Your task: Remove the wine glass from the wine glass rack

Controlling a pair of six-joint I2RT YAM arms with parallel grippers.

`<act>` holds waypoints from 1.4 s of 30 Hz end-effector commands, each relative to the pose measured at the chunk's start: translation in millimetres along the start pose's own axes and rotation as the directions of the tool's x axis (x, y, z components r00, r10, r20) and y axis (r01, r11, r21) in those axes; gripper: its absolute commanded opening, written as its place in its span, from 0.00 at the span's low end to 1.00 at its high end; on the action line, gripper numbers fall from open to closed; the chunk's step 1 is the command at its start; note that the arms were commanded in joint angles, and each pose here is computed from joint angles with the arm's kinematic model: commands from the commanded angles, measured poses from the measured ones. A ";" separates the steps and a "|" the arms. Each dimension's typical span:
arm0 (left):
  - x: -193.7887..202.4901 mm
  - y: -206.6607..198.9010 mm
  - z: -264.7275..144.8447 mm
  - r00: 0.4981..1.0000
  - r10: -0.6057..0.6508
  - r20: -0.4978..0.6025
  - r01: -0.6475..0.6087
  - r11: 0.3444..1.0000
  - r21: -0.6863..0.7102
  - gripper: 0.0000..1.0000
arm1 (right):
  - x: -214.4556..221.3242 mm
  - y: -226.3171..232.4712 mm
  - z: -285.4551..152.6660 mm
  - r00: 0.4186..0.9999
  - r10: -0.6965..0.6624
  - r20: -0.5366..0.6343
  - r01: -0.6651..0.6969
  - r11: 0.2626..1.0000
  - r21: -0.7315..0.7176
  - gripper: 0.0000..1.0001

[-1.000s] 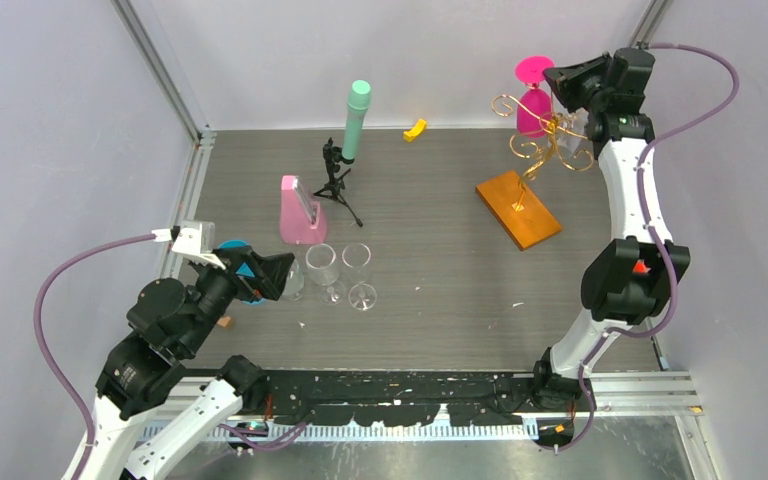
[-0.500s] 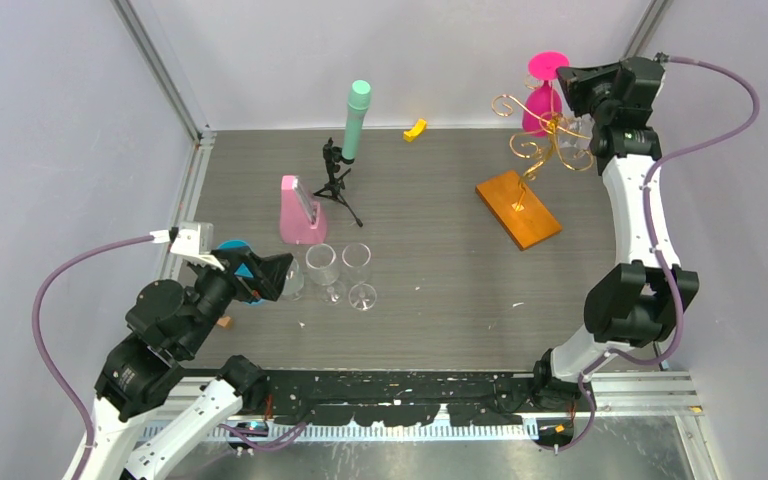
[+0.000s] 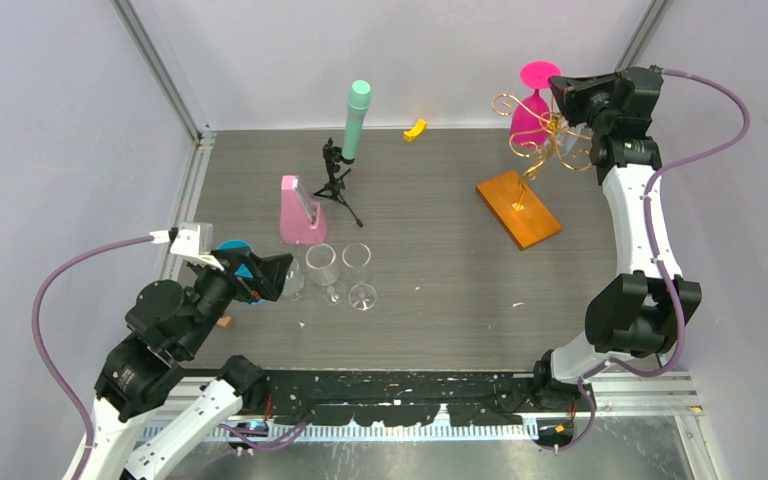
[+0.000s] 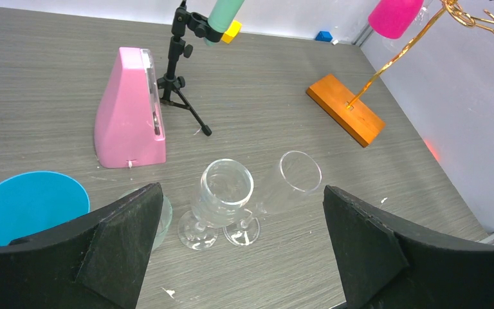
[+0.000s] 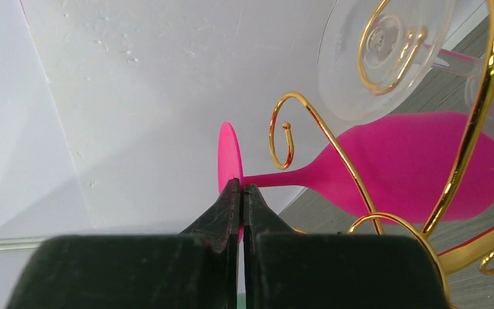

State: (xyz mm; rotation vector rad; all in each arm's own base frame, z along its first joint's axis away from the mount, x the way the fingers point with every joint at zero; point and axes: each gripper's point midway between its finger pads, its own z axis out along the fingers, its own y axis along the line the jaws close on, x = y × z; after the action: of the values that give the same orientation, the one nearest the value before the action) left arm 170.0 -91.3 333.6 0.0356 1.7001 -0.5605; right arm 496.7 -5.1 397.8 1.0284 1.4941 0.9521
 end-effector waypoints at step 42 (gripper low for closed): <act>22.5 -98.3 49.3 0.943 -0.201 -0.267 0.286 0.898 0.334 0.98 | 176.6 137.5 -250.9 0.808 -0.152 -0.570 -0.248 0.789 -0.562 0.00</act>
State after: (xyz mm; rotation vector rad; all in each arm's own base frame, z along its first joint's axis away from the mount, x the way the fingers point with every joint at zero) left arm 182.8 -163.6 313.2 0.1226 1.8809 -0.8331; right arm 285.7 198.1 506.3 0.2384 1.4855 1.7391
